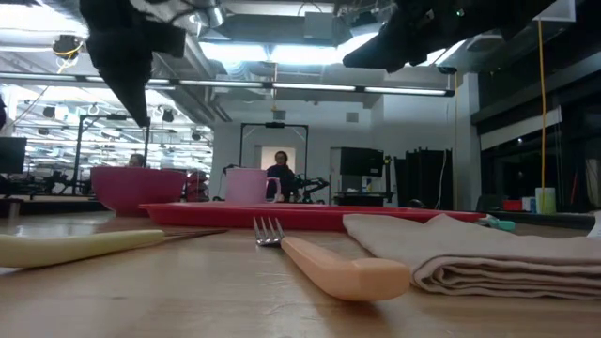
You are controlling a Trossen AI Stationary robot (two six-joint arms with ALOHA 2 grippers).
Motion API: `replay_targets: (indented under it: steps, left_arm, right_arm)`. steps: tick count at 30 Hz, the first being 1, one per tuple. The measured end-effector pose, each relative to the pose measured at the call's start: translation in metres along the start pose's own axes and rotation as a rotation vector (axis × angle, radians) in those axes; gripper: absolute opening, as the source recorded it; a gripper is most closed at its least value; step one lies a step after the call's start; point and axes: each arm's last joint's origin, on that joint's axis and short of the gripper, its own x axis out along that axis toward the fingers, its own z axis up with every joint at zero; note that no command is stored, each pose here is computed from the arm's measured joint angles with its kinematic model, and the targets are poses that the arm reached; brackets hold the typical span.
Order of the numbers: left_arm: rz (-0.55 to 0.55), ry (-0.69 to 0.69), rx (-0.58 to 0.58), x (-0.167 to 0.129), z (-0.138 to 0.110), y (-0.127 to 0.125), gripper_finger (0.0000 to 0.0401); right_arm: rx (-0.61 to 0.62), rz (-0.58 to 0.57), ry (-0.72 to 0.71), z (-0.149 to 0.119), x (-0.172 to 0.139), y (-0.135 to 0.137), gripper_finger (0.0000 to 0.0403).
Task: Set up tray
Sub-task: Put the red bowl on top of the pink plate
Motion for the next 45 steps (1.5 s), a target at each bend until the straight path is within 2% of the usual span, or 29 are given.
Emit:
replay_targets:
  steps: [6,18,23,29,37,45]
  left_arm:
    - [0.011,0.051,-0.043,0.011,0.005,0.020,0.0082]
    - [0.009,0.142,-0.173,0.028,0.014,0.039,0.0083]
    - [0.028,0.211,-0.133,0.043,0.018,0.043,0.0086]
    - [0.109,0.280,-0.066,0.063,0.023,0.048,0.0086]
    - [0.086,0.344,-0.037,0.076,0.025,0.049,0.0086]
    - [0.069,0.337,0.016,0.077,0.026,0.050,0.0082]
  right_arm:
    - [0.051,0.004,0.017,-0.002,0.000,0.001,0.0031]
    - [0.042,0.007,0.038,-0.004,0.000,0.001,0.0031]
    - [0.041,0.007,0.038,-0.004,0.000,0.001,0.0031]
    - [0.041,0.008,0.038,-0.004,0.000,0.001,0.0031]
    - [0.016,0.010,0.051,-0.005,0.000,0.001,0.0031]
    - [0.017,0.010,0.052,-0.005,0.000,0.001,0.0031]
